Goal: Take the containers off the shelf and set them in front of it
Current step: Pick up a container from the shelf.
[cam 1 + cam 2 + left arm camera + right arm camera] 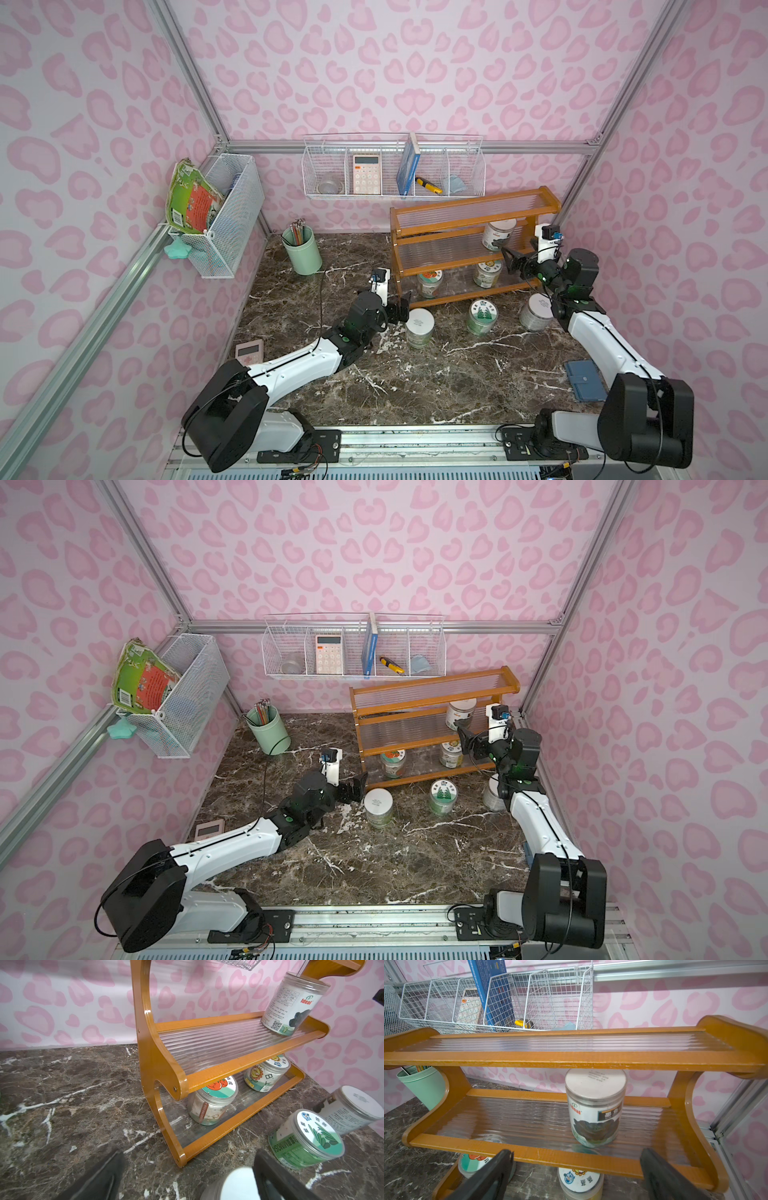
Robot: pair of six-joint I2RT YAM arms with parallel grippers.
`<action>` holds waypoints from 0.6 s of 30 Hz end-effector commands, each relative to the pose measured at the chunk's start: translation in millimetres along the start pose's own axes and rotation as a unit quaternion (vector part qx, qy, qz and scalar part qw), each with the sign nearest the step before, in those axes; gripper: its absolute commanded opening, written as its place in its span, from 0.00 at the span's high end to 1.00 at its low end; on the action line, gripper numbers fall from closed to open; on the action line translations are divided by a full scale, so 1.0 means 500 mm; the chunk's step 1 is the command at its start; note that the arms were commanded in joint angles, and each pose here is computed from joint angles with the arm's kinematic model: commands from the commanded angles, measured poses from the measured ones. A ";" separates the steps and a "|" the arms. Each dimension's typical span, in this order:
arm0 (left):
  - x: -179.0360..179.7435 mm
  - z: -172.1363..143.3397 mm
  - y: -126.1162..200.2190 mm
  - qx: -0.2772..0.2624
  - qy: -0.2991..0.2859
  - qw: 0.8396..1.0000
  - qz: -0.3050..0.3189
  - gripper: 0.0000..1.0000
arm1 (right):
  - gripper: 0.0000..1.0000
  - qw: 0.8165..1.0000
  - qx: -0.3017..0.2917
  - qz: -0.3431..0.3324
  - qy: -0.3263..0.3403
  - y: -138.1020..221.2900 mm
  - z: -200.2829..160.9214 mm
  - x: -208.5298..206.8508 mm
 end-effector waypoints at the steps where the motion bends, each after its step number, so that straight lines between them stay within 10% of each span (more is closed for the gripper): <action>1: -0.004 -0.005 -0.006 0.019 0.018 0.999 -0.024 0.00 | 0.01 0.999 -0.021 0.010 0.034 -0.019 0.020 -0.005; 18: 0.012 -0.015 -0.010 0.030 0.039 0.998 -0.031 0.00 | 0.01 0.998 -0.037 -0.003 0.054 -0.091 -0.011 -0.034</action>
Point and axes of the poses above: each gripper's point midway between its finger pads, its own y axis back along the fingers, its own x axis along the line the jaws close on, z = x × y, the point moved 5 cm from there along y, back along the fingers, and after that the axes turned 10 degrees about y, right-handed, at the moved point
